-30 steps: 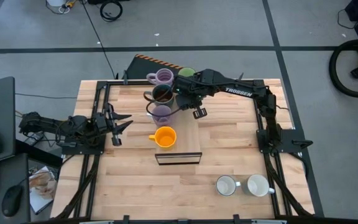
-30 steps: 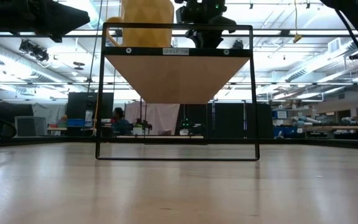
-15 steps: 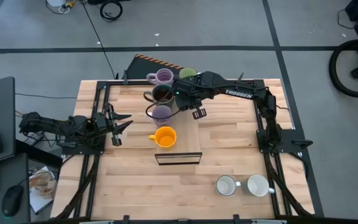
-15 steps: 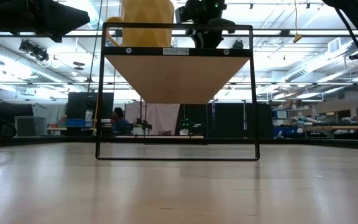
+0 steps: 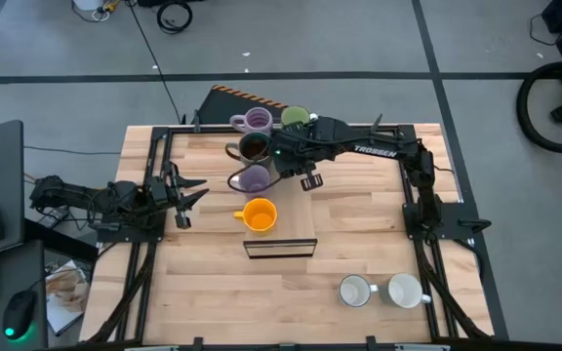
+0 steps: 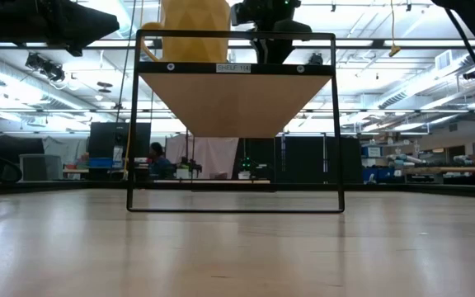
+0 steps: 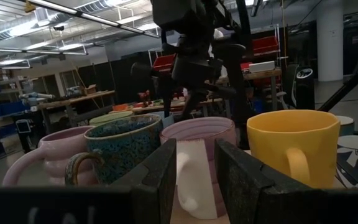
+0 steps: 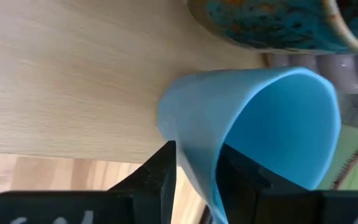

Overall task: Place coffee mugs
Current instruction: Put the blue mug on the shelf, then put the white patterned mug on the shelf

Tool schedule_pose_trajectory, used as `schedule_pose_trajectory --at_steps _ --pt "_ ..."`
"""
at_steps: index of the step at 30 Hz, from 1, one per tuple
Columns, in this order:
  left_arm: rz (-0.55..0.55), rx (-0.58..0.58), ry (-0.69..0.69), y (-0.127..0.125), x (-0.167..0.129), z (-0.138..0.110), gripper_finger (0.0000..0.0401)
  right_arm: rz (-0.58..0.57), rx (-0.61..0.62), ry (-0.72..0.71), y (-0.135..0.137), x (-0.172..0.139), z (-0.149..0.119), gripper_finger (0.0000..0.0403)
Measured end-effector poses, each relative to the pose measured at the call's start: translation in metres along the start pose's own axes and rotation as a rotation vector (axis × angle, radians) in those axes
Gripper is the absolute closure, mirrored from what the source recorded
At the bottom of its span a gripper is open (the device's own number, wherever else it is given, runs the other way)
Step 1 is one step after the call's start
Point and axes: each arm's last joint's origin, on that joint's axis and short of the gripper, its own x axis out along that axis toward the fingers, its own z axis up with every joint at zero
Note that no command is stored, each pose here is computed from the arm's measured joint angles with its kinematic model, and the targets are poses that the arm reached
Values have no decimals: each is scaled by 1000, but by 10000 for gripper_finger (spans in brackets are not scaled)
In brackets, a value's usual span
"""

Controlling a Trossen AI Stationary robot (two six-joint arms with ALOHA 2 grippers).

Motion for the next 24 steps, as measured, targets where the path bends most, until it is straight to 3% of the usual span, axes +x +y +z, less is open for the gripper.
schedule_pose_trajectory --at_steps 16,24 --pt "-2 3 6 0 0 -1 287 -103 3 -23 5 -12 5 193" --pt "-2 8 9 0 0 -1 287 -137 65 -67 11 -38 0 180"
